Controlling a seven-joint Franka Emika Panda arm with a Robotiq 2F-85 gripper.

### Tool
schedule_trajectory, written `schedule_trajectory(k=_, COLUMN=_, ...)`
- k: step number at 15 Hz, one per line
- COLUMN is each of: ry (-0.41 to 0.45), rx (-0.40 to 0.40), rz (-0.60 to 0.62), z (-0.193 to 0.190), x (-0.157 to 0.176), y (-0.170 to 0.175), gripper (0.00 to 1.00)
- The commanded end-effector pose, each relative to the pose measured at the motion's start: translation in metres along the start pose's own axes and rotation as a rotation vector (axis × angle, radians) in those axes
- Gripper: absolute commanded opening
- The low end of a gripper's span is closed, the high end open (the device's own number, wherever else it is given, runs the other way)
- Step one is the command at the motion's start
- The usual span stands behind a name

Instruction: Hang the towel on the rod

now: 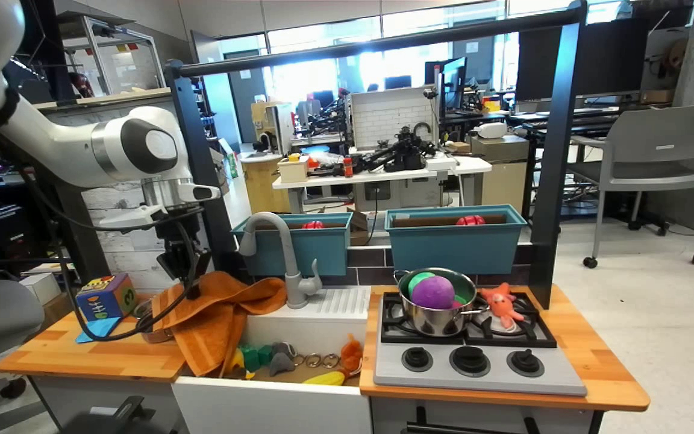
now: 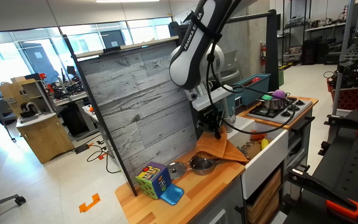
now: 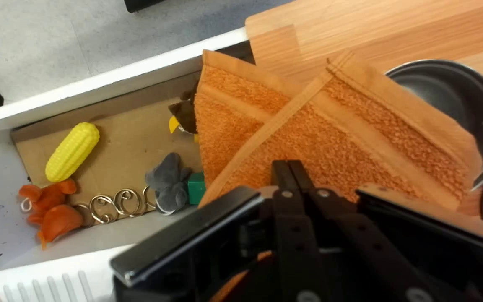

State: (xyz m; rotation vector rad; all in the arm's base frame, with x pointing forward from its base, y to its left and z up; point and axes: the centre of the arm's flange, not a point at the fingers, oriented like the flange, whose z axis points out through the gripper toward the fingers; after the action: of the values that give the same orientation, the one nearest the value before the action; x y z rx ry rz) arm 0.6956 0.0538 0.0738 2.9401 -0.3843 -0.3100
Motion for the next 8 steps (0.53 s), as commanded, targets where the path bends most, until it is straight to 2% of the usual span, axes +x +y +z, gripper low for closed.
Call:
schedule_trajectory(k=1, ry=0.111, rx=0.064, rz=-0.054, z=-0.055, x=-0.040, y=0.050, gripper=0.00)
schedule_trajectory(k=4, ry=0.270, rx=0.178, rz=-0.004, z=-0.096, x=-0.047, y=0.078, gripper=0.00)
schedule_trajectory(k=8, ry=0.441, rx=0.315, rz=0.067, z=-0.146, x=-0.067, y=0.127, gripper=0.00)
